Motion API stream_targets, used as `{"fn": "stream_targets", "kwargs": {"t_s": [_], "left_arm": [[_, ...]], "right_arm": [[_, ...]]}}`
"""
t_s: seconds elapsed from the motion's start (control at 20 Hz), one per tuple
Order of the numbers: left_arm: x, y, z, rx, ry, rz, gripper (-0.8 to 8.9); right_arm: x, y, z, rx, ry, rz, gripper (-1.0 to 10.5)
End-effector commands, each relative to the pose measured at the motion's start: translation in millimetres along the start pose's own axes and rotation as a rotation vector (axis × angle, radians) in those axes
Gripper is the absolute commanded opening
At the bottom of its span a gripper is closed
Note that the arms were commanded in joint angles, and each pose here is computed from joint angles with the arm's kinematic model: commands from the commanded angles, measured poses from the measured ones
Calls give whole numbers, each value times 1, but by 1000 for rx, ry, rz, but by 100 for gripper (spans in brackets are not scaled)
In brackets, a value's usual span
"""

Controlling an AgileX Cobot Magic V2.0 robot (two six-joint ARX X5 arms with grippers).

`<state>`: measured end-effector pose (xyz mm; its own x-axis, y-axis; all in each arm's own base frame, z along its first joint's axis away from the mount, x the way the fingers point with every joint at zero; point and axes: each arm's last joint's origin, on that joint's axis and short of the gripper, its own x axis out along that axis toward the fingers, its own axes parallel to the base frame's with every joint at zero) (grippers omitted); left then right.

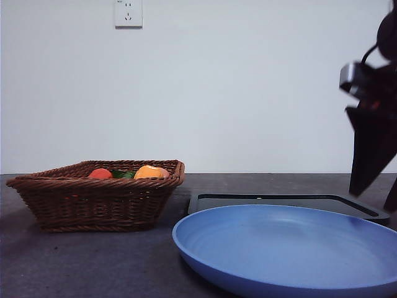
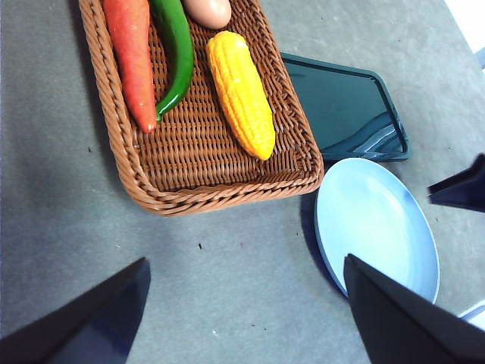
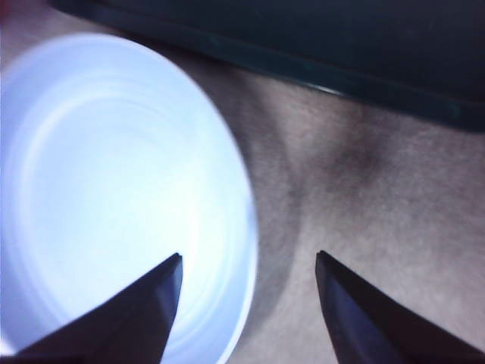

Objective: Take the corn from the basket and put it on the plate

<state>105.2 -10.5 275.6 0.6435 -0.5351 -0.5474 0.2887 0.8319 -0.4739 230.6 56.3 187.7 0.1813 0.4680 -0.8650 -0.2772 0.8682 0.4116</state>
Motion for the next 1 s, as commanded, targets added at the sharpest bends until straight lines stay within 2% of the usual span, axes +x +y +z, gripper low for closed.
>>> {"fn": "stream_targets", "kwargs": {"t_s": [0.05, 0.3, 0.5, 0.8, 1.0], "left_arm": [[-2, -2, 4, 23, -13, -8, 416], [-2, -2, 4, 22, -13, -8, 416], [-2, -2, 4, 21, -13, -8, 416], [-1, -2, 8, 25, -40, -13, 412], [5, -4, 20, 10, -67, -39, 412]], "right_arm": [[11, 0, 6, -24, 31, 2, 261], [30, 1, 8, -45, 84, 11, 190], [32, 2, 8, -49, 88, 12, 1], [25, 4, 8, -39, 81, 15, 2], [-8, 16, 15, -53, 22, 13, 2]]}}
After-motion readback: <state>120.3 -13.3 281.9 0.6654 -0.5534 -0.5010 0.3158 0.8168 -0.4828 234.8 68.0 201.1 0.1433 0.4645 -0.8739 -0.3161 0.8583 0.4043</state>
